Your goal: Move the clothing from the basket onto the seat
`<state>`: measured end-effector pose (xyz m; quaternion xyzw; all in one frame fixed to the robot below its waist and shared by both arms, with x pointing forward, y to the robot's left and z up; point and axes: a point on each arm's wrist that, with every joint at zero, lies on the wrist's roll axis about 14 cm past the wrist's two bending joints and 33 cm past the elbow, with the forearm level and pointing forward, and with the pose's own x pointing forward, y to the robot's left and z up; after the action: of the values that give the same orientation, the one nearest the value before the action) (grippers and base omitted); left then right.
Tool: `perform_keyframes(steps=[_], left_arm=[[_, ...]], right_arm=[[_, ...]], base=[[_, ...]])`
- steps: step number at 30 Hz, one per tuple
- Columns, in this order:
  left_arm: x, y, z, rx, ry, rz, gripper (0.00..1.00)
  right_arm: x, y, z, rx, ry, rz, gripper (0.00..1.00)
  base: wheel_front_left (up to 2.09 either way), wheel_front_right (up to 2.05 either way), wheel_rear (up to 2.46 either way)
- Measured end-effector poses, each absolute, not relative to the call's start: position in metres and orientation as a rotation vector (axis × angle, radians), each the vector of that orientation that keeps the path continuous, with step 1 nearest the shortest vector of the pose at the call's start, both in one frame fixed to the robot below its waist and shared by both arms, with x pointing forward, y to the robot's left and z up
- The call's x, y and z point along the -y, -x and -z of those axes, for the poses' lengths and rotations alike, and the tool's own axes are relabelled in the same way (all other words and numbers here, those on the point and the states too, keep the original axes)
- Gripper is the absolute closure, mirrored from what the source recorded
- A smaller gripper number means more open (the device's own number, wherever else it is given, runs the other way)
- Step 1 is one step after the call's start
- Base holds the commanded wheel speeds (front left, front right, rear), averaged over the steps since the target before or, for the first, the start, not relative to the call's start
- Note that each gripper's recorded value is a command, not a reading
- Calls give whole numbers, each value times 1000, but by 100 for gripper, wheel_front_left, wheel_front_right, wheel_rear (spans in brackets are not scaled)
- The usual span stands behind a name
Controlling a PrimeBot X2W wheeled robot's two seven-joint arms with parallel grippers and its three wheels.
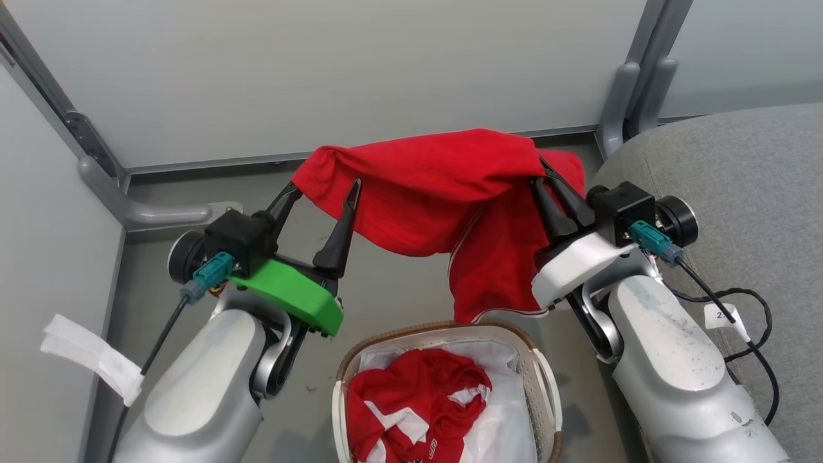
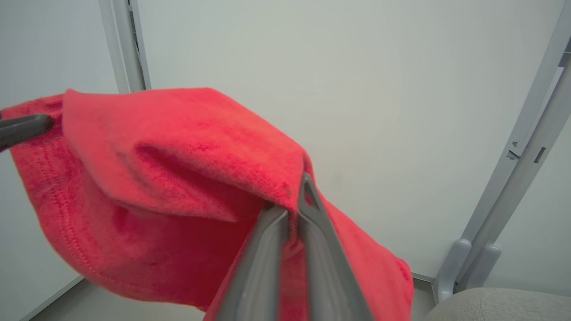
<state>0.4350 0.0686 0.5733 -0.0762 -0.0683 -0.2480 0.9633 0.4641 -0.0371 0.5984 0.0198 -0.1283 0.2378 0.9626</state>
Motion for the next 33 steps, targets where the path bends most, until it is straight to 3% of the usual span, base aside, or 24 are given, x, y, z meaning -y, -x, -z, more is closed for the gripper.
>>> perform_keyframes(steps=[14, 33], left_arm=[[-66, -415, -510, 5, 198, 469, 0], [-34, -409, -502, -3, 189, 553, 0]], right_arm=[[67, -473, -589, 244, -29, -394, 100], [108, -472, -586, 238, -14, -291, 100]], base=[[0, 0, 0], [0, 0, 0]])
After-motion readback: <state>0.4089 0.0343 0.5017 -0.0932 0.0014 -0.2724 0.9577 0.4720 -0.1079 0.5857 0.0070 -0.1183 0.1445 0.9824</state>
